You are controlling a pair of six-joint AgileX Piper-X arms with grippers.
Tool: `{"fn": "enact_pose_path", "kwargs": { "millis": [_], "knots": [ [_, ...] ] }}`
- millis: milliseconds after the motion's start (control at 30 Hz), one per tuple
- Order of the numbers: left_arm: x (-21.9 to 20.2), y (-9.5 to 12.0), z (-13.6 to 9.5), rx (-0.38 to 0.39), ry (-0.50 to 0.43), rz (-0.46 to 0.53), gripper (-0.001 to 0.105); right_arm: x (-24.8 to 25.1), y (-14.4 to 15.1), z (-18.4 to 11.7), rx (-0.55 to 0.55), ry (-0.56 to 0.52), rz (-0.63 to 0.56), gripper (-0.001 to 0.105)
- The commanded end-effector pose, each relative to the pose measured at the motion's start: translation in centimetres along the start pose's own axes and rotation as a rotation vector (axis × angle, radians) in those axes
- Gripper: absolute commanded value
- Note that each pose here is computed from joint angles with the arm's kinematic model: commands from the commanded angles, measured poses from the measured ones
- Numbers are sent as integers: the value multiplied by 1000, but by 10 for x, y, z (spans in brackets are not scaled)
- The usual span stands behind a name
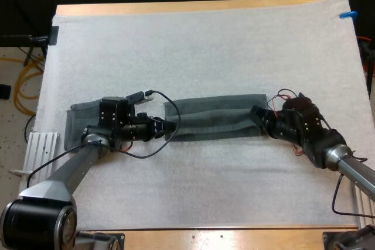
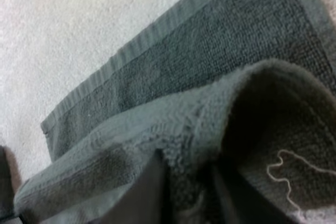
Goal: Pick towel from pile fold and stack
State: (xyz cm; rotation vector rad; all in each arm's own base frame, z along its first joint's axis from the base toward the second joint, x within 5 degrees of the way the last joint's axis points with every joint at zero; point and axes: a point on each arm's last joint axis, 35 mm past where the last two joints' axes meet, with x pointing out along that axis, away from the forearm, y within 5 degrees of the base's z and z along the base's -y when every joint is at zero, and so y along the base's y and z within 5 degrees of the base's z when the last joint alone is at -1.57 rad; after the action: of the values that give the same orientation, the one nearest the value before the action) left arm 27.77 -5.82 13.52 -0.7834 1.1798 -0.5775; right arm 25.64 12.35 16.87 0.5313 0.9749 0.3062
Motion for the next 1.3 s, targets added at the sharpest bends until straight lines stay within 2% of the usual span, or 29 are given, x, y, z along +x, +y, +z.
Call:
{"fn": "enact_pose_path", "kwargs": {
  "millis": [0,67,133,267,533,767,1000,1133,1200,1267],
  "knots": [
    [0,-2,1,19,-1,-17,39,-1,3,2,-16,-9,18,35],
    [0,-2,3,32,-12,-23,45,-1,6,7,-38,-47,44,60],
    [0,-4,5,49,-29,-33,45,0,9,11,-80,-84,79,72],
    [-1,-10,14,92,-74,-58,45,6,13,19,-116,-177,125,71],
    [-10,-36,45,170,-146,-95,45,25,10,27,-133,-278,85,70],
    [-22,-44,63,194,-200,-105,45,19,32,53,-325,-400,108,70],
    [-41,-40,65,166,-189,-139,45,6,52,72,-469,-430,112,70],
    [-70,-53,59,239,-236,-122,45,-12,60,77,-598,-396,37,70],
    [-83,-65,53,288,-255,-116,45,-24,63,78,-620,-377,-3,70],
    [-99,-80,43,343,-279,-105,50,-37,65,78,-631,-360,-57,70]
  ]
}}
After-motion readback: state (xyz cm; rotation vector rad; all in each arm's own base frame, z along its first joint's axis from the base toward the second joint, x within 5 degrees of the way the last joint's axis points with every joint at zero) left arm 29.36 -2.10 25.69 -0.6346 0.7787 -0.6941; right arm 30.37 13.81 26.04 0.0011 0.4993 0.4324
